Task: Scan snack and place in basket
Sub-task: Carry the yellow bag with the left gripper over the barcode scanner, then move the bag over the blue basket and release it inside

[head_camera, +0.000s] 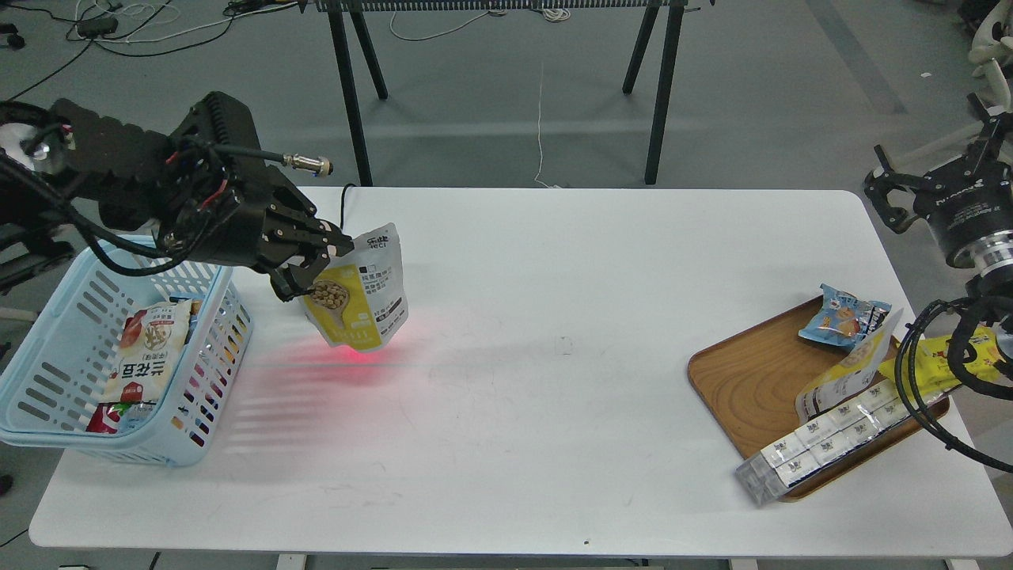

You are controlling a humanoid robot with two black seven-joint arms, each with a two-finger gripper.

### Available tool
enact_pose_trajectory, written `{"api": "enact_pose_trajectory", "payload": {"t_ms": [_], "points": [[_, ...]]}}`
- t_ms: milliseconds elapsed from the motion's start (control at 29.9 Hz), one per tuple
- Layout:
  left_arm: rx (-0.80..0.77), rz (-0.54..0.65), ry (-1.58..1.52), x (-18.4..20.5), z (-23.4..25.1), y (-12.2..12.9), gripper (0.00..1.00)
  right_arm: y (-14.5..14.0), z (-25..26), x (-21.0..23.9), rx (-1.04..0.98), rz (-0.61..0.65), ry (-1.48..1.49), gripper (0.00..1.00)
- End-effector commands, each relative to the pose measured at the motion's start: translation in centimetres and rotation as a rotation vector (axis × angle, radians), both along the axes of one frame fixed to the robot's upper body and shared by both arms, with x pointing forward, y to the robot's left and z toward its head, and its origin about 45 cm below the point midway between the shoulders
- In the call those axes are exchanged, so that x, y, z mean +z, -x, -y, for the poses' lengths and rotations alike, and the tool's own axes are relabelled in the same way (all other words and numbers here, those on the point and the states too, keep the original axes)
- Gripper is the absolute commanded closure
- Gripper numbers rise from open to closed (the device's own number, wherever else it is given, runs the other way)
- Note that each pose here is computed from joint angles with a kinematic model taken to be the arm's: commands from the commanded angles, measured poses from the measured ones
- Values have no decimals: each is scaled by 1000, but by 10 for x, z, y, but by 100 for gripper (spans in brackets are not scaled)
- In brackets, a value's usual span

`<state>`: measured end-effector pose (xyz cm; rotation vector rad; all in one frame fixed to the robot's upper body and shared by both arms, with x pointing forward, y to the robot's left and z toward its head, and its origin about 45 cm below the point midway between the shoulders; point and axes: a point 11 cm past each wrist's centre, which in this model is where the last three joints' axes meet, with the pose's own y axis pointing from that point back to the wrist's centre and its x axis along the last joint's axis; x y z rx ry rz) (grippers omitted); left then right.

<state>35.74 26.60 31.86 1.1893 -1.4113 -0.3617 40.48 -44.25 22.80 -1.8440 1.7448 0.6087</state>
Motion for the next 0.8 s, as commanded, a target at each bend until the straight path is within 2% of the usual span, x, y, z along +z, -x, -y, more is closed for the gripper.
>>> {"api": "enact_pose_trajectory", "payload": {"t_ms": [0,770], "points": [[1,-5,-2,-2,0,1,99,0,0,0,0,0,0,1],[10,-41,-3,-16,-4,6,99,0,0,1,1,2,0,1]]}}
